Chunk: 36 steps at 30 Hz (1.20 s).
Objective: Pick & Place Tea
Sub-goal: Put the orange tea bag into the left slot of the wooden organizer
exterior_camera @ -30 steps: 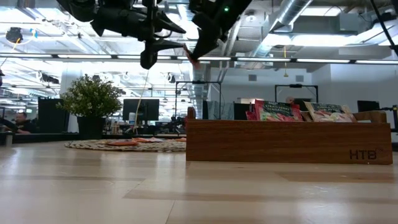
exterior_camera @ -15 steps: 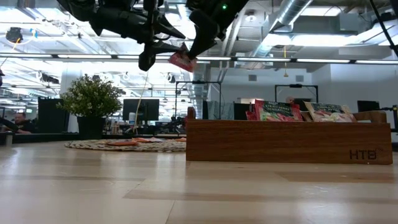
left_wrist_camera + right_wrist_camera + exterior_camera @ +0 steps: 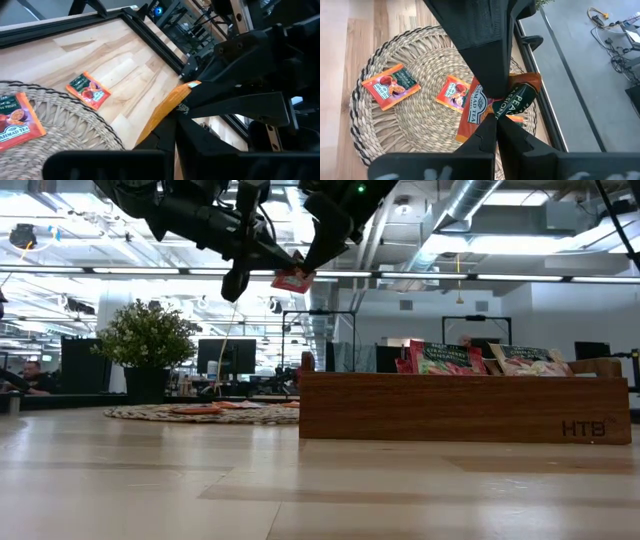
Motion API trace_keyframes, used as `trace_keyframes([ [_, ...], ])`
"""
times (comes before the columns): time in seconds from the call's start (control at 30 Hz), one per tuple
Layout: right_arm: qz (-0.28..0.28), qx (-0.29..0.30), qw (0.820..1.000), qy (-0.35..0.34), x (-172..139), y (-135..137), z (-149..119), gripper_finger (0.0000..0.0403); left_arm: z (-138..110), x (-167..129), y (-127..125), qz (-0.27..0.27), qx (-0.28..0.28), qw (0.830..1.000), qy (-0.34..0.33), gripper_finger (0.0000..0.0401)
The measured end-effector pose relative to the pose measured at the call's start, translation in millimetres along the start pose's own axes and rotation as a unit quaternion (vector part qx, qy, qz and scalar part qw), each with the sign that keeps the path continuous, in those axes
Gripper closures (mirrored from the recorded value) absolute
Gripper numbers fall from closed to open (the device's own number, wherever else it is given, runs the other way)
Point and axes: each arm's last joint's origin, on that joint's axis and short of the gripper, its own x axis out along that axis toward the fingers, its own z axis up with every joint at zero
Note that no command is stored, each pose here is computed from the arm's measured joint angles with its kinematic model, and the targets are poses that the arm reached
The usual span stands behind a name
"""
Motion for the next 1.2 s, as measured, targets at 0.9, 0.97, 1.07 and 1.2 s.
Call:
trace_keyframes([
  [0.9, 0.003, -0.009, 1.000, 0.019, 0, 0, -4, 0.0403, 12, -7, -13, -0.021, 0.093, 0.995, 0.008, 0.0303],
  [0.97, 0.003, -0.009, 1.000, 0.018, 0, 0, -4, 0.0403, 12, -7, -12, -0.020, 0.096, 0.995, 0.020, 0.0288],
  [1.07, 0.003, -0.010, 1.000, 0.018, 0, 0, -4, 0.0403, 11, -7, -12, -0.018, 0.110, 0.993, 0.030, 0.0274],
  [1.2, 0.004, -0.010, 1.000, 0.018, 0, 0, -4, 0.0403, 11, -7, -12, -0.019, 0.135, 0.990, 0.030, 0.0270],
])
